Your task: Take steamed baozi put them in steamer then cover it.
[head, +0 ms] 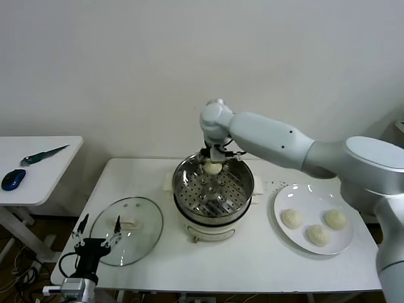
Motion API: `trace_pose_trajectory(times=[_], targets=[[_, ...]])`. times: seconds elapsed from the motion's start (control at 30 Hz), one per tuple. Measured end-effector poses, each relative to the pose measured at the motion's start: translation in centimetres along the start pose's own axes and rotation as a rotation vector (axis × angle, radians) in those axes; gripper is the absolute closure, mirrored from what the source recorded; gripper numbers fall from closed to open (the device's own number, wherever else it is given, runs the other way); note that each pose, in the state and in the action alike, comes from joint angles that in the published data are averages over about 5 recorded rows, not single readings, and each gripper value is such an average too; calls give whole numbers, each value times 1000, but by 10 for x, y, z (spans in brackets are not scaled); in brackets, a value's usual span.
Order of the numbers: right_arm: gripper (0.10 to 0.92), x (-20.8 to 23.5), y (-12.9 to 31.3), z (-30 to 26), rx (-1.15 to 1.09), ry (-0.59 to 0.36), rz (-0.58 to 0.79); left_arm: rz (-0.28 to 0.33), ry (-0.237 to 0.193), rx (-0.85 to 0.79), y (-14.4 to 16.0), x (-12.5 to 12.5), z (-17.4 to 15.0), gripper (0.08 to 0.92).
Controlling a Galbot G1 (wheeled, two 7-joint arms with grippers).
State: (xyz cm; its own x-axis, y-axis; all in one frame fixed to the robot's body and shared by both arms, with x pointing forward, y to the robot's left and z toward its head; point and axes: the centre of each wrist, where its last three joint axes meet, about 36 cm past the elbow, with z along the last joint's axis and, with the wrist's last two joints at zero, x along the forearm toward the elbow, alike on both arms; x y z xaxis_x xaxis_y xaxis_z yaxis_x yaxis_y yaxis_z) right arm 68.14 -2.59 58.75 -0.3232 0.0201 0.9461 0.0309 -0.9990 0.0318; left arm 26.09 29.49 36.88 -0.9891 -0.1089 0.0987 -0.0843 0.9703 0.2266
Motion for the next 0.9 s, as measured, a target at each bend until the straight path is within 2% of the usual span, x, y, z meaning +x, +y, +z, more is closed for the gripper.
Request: trace_pose_trajectory(times=[0.1,0.27,0.57,0.73,0.9], targets=[[307,-7,-1,-4,6,-4,-6,-1,2,1,0,0,1,177],[217,-11,-3,-6,8,-3,-6,-1,7,4,-1,1,2,177],[199,12,7,2,-4,17,22,3,8,3,-1,3,0,177],[199,44,36,13,-67,30,57,5,7,0,-1,5,-1,177],[200,75,92,20,-246,35,119,9,4,-2,-1,7,-4,177]])
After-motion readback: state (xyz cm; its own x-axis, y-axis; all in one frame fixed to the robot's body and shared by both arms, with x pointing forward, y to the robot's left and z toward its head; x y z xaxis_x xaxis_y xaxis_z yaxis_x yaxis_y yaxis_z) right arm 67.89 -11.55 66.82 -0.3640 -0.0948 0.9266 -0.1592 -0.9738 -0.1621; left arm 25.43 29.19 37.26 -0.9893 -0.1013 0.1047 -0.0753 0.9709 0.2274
